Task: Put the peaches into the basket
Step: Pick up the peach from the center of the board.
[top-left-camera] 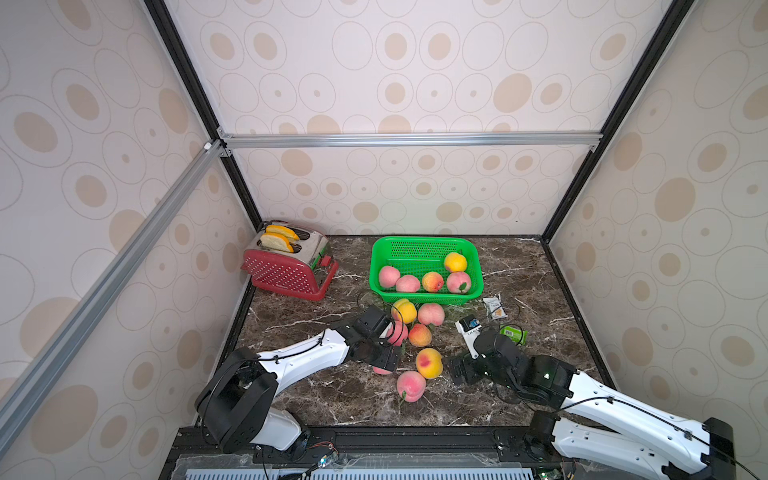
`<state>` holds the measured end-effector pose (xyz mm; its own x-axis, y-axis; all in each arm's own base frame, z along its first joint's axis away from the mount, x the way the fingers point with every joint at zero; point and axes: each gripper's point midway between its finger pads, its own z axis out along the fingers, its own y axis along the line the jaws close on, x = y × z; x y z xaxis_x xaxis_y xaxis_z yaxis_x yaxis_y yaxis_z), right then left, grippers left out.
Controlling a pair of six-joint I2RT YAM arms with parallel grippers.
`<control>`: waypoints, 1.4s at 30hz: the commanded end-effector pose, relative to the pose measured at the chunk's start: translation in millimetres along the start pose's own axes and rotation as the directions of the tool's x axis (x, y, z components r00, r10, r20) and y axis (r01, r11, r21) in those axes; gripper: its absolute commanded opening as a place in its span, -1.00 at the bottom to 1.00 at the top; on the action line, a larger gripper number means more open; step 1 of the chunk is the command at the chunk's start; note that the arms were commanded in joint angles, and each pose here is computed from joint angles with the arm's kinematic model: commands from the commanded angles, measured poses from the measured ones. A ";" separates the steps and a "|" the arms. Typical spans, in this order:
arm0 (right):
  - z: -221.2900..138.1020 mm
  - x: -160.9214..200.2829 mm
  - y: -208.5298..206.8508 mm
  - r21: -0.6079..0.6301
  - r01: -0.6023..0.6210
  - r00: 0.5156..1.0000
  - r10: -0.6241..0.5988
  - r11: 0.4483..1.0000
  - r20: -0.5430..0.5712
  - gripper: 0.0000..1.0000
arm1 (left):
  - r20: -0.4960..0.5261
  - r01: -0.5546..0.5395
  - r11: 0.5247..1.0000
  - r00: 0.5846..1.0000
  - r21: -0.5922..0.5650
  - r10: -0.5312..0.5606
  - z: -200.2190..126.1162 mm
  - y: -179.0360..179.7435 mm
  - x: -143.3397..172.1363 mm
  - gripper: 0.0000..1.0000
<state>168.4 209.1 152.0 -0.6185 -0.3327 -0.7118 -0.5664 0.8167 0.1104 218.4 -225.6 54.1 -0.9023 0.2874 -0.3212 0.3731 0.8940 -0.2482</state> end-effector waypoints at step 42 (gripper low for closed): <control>-26.0 -8.4 -22.8 0.088 0.011 0.996 -0.018 0.996 0.083 0.99 | 0.011 0.015 0.999 1.000 0.043 -0.015 -5.0 -9.5 3.4 0.37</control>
<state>172.9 184.1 172.0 -0.5654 -0.2985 -0.7689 -0.5259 0.8486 0.0573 211.9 -229.9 52.3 -0.9101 0.2718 -0.3127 0.3633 0.8864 -0.2868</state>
